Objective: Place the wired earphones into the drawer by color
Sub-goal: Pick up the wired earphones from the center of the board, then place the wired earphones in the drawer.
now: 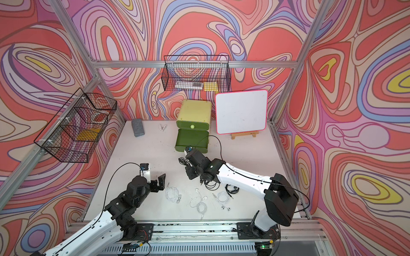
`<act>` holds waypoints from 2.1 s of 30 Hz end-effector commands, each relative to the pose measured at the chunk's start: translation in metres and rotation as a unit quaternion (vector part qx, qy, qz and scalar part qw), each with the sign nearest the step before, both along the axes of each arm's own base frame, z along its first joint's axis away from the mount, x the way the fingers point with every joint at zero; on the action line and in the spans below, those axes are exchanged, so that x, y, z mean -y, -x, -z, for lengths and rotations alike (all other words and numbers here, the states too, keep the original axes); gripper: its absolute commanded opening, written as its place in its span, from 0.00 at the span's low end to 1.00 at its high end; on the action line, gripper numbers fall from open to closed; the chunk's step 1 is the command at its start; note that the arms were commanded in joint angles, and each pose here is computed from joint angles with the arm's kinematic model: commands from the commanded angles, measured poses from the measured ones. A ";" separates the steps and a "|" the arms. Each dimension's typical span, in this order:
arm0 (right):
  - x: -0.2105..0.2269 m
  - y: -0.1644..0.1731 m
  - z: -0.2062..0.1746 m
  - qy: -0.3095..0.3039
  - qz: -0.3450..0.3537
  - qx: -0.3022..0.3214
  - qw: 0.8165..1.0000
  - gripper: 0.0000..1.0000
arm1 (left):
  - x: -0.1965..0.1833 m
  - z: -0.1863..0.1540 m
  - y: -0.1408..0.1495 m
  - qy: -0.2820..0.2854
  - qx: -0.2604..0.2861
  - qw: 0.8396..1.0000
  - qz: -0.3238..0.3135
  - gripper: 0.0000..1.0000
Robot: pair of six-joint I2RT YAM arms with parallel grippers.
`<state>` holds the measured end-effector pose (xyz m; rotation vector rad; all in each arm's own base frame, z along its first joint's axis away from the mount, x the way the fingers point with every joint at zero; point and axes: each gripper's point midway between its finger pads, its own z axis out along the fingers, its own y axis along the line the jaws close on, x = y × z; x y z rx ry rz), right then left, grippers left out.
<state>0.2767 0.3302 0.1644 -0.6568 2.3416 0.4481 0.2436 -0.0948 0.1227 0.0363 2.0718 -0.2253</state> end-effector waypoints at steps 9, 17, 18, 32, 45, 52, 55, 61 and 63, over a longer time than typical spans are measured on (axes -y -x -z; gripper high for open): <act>-0.013 -0.056 -0.055 0.032 0.017 0.109 0.993 0.00 | -0.001 -0.007 0.006 -0.017 0.001 1.000 0.020 0.99; -0.032 -0.096 -0.043 0.048 0.021 0.108 0.993 0.00 | -0.001 -0.008 0.010 -0.007 0.006 1.000 0.024 0.99; -0.033 -0.101 -0.041 0.050 0.022 0.107 0.993 0.00 | -0.001 -0.009 0.010 -0.006 0.009 1.000 0.024 0.99; -0.037 -0.158 -0.009 0.050 0.040 0.080 0.995 0.00 | -0.002 -0.011 0.012 0.001 0.015 1.000 0.022 0.99; -0.033 -0.176 0.008 0.044 0.051 0.061 0.996 0.03 | -0.002 -0.008 0.010 -0.004 0.013 1.000 0.018 0.99; -0.030 -0.174 0.001 0.042 0.054 0.066 0.996 0.21 | -0.003 -0.008 0.009 -0.007 0.014 1.000 0.017 0.99; -0.025 -0.171 -0.007 0.039 0.057 0.071 0.995 0.27 | -0.001 -0.009 0.008 -0.007 0.016 1.000 0.021 0.99; -0.008 -0.154 -0.029 0.030 0.065 0.082 0.994 0.36 | 0.008 -0.010 0.009 -0.003 0.023 0.999 0.048 0.99; 0.000 -0.148 -0.035 0.029 0.071 0.086 0.993 0.38 | 0.012 -0.011 0.009 -0.001 0.025 0.998 0.061 0.99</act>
